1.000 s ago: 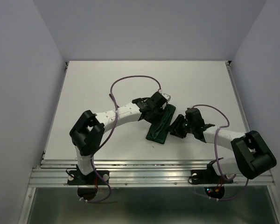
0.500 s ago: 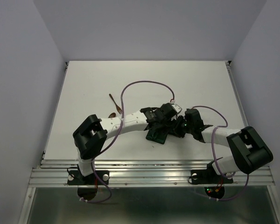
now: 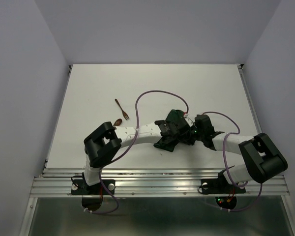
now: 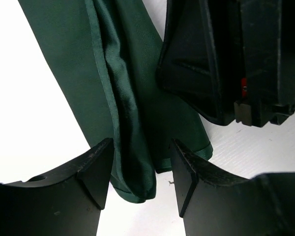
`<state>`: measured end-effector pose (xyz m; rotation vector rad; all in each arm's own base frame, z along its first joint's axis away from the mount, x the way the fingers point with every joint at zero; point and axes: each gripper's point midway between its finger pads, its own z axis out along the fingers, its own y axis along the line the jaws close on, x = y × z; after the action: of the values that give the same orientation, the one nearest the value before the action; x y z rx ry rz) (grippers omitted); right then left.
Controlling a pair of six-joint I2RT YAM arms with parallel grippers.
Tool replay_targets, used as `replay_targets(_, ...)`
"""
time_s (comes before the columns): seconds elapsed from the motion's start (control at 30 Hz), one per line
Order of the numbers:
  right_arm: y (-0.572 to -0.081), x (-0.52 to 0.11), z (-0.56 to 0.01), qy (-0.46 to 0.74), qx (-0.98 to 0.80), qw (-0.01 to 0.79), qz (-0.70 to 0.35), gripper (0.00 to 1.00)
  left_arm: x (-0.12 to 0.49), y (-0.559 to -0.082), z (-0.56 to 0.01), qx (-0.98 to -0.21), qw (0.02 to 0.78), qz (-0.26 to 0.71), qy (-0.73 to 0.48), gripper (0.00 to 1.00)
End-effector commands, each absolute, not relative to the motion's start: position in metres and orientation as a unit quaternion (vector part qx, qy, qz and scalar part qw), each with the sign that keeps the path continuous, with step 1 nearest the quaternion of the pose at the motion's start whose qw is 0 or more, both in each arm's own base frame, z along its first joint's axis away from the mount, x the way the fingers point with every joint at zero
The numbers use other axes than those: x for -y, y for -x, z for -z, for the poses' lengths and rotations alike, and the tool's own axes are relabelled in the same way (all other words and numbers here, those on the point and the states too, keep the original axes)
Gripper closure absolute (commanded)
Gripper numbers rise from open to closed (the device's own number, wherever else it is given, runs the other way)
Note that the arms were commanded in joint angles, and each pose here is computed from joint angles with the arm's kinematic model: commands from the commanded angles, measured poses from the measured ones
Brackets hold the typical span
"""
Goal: Fold the napkin into a case and place the utensils inside
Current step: Smooth out the smaller rectangle-folded napkin at the center of the board.
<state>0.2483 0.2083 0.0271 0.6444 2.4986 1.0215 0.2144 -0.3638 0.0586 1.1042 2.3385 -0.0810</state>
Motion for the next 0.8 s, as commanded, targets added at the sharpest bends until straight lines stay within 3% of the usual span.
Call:
replay_targets(0.0,-0.249,-0.213,-0.029,-0.223,-0.880,0.189,-0.375,0.71,0.363,-0.219,-0.059,-0.861,0.295,0.009,-0.415,0.41)
replay_targets(0.57,-0.249,-0.214,-0.028,-0.221,-0.882,0.185,-0.374,0.71,0.353,-0.223,-0.036,-0.859,0.295,-0.041,-0.418,0.53)
replay_targets(0.7,-0.247,-0.214,-0.025,-0.222,-0.884,0.179,-0.371,0.72,0.350,-0.225,-0.033,-0.859,0.295,-0.053,-0.416,0.67)
replay_targets(0.77,-0.247,-0.215,-0.026,-0.220,-0.883,0.179,-0.375,0.75,0.351,-0.225,-0.034,-0.860,0.293,-0.051,-0.415,0.84)
